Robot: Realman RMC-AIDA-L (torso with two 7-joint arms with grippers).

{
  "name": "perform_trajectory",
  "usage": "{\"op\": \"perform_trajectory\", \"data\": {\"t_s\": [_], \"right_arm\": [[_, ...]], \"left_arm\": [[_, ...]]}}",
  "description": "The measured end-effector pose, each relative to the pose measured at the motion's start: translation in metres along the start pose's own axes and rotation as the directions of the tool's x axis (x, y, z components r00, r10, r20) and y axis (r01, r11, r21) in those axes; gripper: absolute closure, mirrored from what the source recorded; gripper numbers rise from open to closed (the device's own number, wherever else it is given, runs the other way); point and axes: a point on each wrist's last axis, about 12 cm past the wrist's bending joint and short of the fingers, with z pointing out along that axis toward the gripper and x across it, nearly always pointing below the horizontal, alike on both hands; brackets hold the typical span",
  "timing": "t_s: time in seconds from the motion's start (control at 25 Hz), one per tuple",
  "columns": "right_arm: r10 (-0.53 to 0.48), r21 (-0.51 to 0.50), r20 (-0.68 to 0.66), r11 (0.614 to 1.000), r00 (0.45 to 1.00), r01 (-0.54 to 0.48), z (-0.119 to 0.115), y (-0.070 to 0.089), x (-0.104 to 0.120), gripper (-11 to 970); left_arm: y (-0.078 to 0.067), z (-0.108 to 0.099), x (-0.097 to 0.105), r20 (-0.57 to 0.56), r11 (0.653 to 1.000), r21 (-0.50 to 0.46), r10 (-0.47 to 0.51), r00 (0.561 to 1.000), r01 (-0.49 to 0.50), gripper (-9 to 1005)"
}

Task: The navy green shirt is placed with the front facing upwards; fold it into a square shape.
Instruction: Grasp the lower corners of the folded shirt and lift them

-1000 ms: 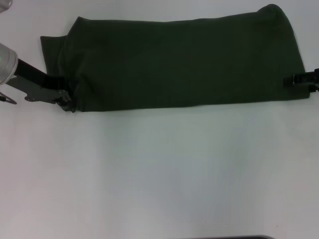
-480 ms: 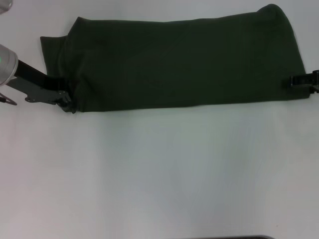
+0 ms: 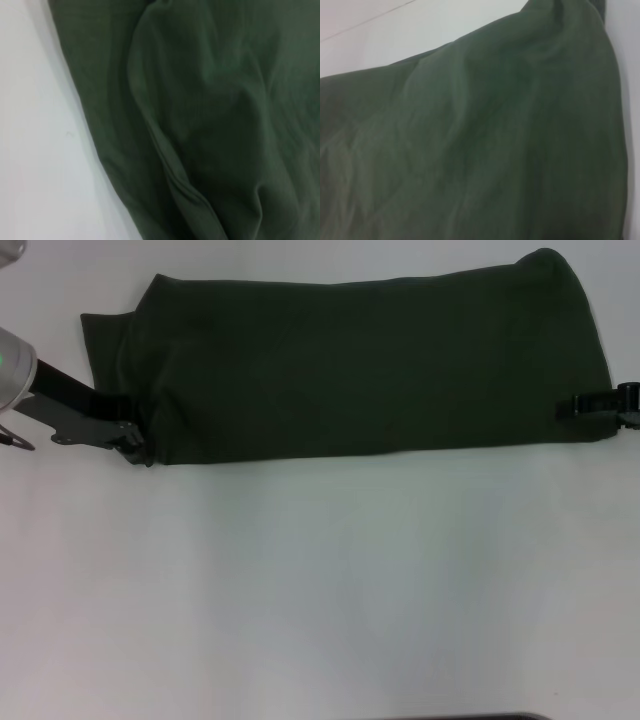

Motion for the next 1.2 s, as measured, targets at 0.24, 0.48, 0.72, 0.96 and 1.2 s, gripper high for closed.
{"op": "perform_trajectory", "data": {"t_s": [0.24,0.48,0.72,0.96,1.2], "right_arm": [[0.027,0.010,0.007,1.000,1.000,-0.027,-0.0030,-0.0030,-0.0012,124],[0.025,0.027,-0.014,0.999,1.000,-0.025,-0.0036,-0.0037,-0.0014,141],[0.027,0.028,-0.017,0.999,0.999,-0.027,-0.0036,-0.0027,-0.0027,406],[0.027,0.039,-0.028,0.999,0.999,-0.026,-0.0039,-0.0036,-0.0018,660],[0.038,0.041,-0.028,0.998,0.999,-0.037,-0.0048,-0.0043,-0.0011,875]], "left_arm": [[-0.0011,0.0004,-0.0004,0.001,1.000,0.002,0.003,1.000,-0.003,967],[-0.0025,0.0007,-0.0010,0.000,1.000,0.003,0.007,1.000,-0.007,967],[-0.0022,0.0006,-0.0008,-0.001,1.000,0.000,0.008,1.000,-0.008,967],[-0.0026,0.0004,-0.0005,-0.006,1.000,0.001,0.009,1.000,-0.009,967],[-0.0026,0.0008,-0.0001,-0.010,1.000,0.001,0.012,1.000,-0.012,966]]}}
